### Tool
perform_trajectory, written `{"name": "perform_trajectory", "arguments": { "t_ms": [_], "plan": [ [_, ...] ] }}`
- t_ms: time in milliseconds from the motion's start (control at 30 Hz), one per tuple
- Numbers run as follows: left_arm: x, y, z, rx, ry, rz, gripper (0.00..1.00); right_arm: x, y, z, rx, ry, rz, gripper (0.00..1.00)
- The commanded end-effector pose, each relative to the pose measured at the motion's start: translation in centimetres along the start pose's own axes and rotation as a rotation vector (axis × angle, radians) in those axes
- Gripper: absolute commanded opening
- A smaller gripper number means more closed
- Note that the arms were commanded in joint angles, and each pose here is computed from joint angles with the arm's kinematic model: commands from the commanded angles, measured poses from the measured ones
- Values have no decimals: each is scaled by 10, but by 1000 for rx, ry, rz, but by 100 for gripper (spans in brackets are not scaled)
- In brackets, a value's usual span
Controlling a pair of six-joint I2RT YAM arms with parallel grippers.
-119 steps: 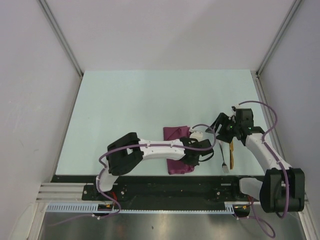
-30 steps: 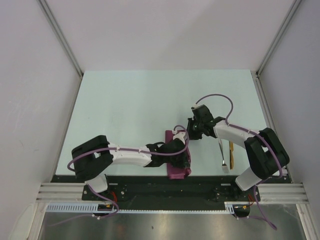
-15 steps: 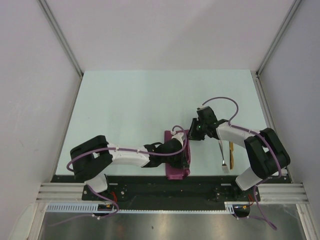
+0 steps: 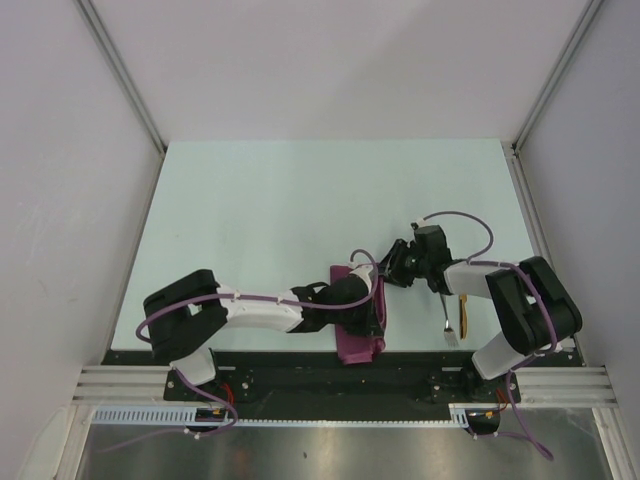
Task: Fold the napkin into a case and place the utensils inside
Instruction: Pick up the 2/3-rectangle-folded napkin from the center of the board.
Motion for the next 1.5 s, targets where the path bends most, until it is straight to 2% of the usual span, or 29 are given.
{"name": "perform_trajectory", "arguments": {
  "t_ms": [0, 133, 400, 567, 833, 933, 967, 1000, 1133, 1167, 1233, 1267, 1367, 1467],
  "plan": [
    [-15, 6, 0, -3, -44, 34, 0, -6, 0, 3, -59, 20, 15, 38],
    [-13, 5, 2, 1, -34, 21, 0, -9, -3, 1, -71, 13, -5, 36],
    [-12, 4, 7, 15, -41, 4, 0, -16, -14, -12, -152, 16, -5, 39],
    [-12, 4, 8, 19, -39, -3, 0, -19, -13, -6, -187, 28, -12, 30],
    [-12, 3, 7, 20, -45, -2, 0, -25, -16, -2, -247, 57, -21, 28],
    [-13, 4, 9, 21, -47, -4, 0, -26, -18, 0, -263, 84, -25, 15],
    [-13, 4, 9, 21, -50, -3, 0, -26, -18, 1, -266, 89, -30, 4],
    [-14, 4, 9, 21, -57, -1, 0, -25, -16, 1, -275, 99, -53, 0],
    [-15, 8, 9, 5, -50, 4, 12, -23, -12, 0, -304, 141, -88, 0],
    [-13, 10, 9, 0, -46, 1, 20, -23, -10, 0, -311, 142, -94, 0],
    [-12, 10, 9, 7, -45, 2, 28, -20, -6, -1, -328, 150, -118, 0],
    [-11, 10, 9, 10, -43, 4, 37, -18, -3, -1, -339, 152, -127, 0],
    [-12, 12, 6, 5, -47, 22, 57, -13, 4, -2, -348, 135, -161, 0],
    [-21, 25, -13, -47, -60, 75, 67, -7, 11, -3, -364, 124, -202, 0]
  ]
}}
Point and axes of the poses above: each gripper's point midway between its finger pads, its own z axis out along the fingers, its own x axis along the line the jaws close on, y = z × x, the point moved 8 cm from there along -z, back along the fingers, and after that the axes turned 9 degrees about -z, right-handed, at the moved point
